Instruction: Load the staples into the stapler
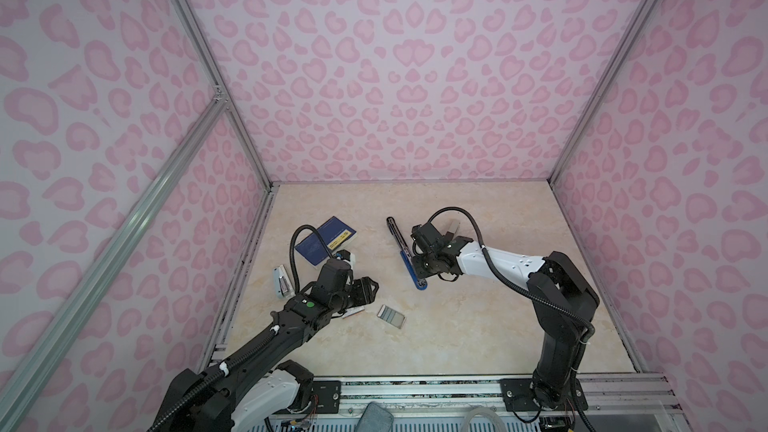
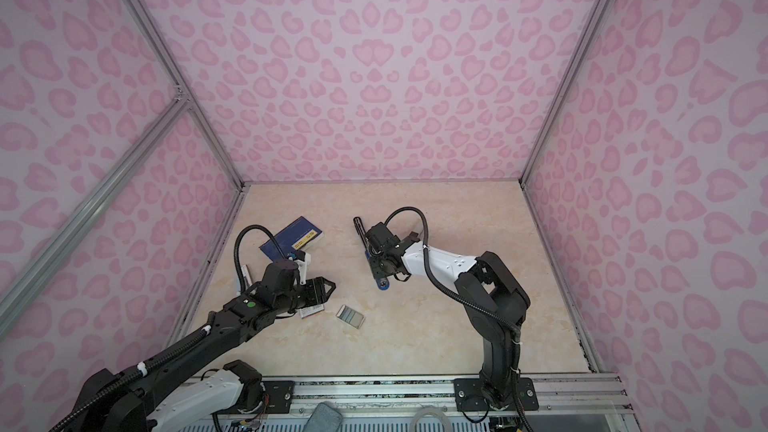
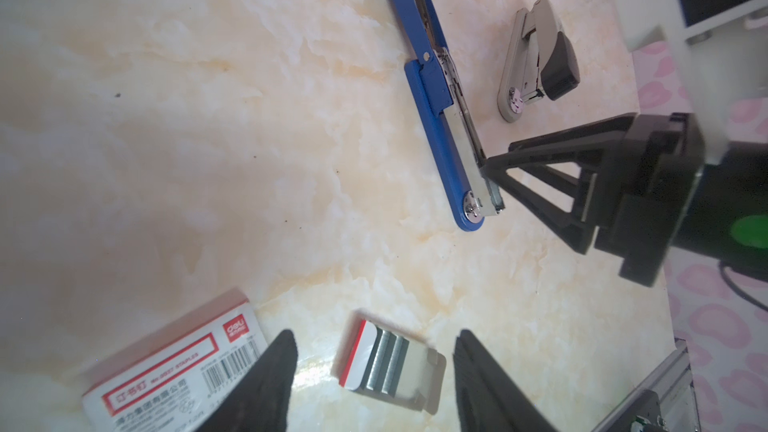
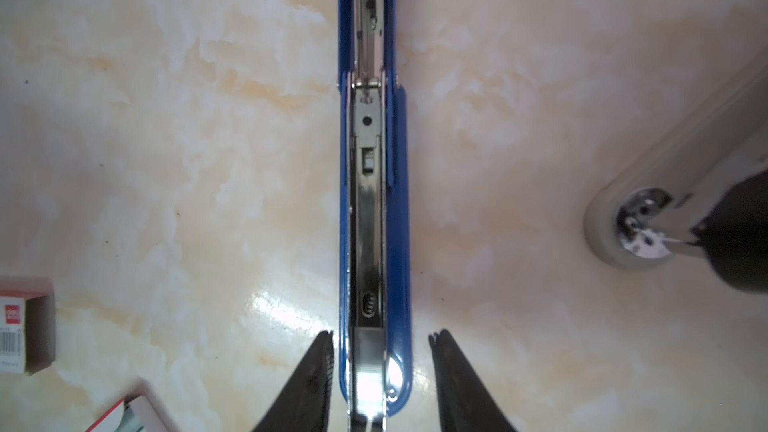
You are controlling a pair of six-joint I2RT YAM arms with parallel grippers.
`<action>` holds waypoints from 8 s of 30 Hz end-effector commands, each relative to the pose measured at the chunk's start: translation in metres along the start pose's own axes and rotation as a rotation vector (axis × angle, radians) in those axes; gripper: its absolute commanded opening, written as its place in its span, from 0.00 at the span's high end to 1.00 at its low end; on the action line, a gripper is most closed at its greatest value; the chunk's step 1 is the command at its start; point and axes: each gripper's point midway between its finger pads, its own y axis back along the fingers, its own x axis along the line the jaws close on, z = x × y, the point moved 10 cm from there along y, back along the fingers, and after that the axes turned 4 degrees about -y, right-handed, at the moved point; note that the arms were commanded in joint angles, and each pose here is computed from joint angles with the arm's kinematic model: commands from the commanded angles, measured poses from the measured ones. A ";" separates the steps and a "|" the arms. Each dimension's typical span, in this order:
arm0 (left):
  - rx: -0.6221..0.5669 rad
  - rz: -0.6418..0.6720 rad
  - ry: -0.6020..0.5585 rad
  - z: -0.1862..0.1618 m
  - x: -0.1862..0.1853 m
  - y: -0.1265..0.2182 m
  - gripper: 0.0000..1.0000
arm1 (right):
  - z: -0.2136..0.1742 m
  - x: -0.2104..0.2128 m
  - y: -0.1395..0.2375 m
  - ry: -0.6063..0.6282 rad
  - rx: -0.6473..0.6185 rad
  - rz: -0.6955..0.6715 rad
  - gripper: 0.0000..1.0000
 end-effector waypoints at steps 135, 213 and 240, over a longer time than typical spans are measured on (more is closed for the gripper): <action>0.114 0.072 -0.611 0.099 -0.097 -0.185 0.83 | 0.088 -0.095 -0.070 -0.664 -0.413 0.690 0.51; -0.039 0.145 -0.372 -0.006 0.005 -0.059 0.49 | 0.080 -0.091 -0.056 -0.592 -0.474 0.745 0.71; 0.013 0.124 -0.443 -0.025 0.002 -0.067 0.78 | 0.087 -0.082 -0.045 -0.534 -0.469 0.748 0.72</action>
